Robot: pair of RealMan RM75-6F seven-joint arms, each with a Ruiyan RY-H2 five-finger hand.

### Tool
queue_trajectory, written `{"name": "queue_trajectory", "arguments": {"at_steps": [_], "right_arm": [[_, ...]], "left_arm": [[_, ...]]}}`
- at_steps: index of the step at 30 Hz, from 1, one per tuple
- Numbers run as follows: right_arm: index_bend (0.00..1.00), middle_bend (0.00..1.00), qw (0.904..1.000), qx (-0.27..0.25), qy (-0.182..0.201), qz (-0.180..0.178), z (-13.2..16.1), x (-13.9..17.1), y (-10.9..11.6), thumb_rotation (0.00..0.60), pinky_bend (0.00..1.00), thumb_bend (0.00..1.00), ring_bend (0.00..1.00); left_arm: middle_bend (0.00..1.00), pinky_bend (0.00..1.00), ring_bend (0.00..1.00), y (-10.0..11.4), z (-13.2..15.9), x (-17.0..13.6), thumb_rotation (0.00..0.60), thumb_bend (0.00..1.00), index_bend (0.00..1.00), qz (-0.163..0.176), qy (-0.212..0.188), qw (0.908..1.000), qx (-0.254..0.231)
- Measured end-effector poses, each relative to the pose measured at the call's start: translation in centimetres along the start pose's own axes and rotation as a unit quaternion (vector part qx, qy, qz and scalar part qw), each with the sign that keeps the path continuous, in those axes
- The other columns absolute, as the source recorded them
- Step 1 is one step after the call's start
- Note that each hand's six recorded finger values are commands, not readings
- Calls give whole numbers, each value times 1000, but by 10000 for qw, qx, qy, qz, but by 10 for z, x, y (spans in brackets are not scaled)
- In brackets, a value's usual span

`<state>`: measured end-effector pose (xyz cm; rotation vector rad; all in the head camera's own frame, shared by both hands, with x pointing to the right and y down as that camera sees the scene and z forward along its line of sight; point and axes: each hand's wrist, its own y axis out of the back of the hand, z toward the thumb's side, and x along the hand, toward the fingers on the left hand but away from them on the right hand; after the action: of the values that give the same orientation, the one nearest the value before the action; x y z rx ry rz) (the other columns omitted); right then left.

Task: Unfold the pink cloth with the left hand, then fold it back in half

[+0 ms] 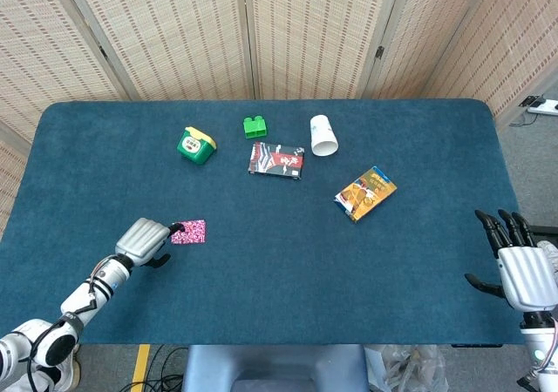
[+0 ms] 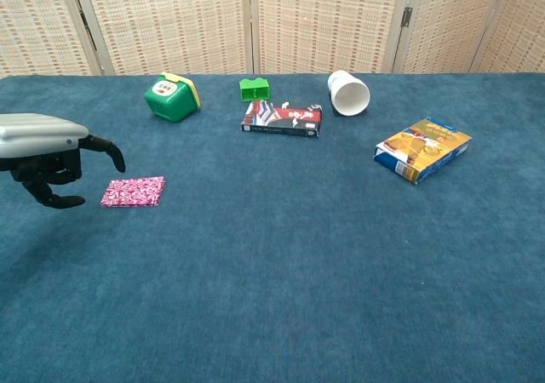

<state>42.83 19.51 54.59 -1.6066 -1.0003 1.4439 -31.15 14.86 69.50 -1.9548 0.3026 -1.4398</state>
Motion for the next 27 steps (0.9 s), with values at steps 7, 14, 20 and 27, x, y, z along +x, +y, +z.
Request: {"name": "queue_trajectory", "arguments": {"at_steps": [7, 14, 20, 27], "right_arm": [[23, 178, 10000, -21, -28, 3, -3, 2, 0, 600, 0, 0, 7], [25, 179, 10000, -54, -30, 70, -3, 1, -4, 600, 0, 0, 7], [25, 182, 9999, -64, -52, 60, -5, 1, -4, 600, 0, 0, 9], [26, 182, 9999, -74, -66, 89, -6, 0, -6, 600, 0, 0, 9]], "left_arm": [[958, 1000, 949, -9, -5, 9, 600, 414, 180, -324, 166, 9990, -252], [959, 1000, 952, -15, -6, 14, 591, 450, 183, -591, 213, 9974, -340], [960, 1000, 954, -14, -8, 22, 569, 480, 184, -721, 288, 9963, -374], [961, 1000, 954, -15, -11, 29, 549, 481, 193, -841, 351, 9953, -332]]}}
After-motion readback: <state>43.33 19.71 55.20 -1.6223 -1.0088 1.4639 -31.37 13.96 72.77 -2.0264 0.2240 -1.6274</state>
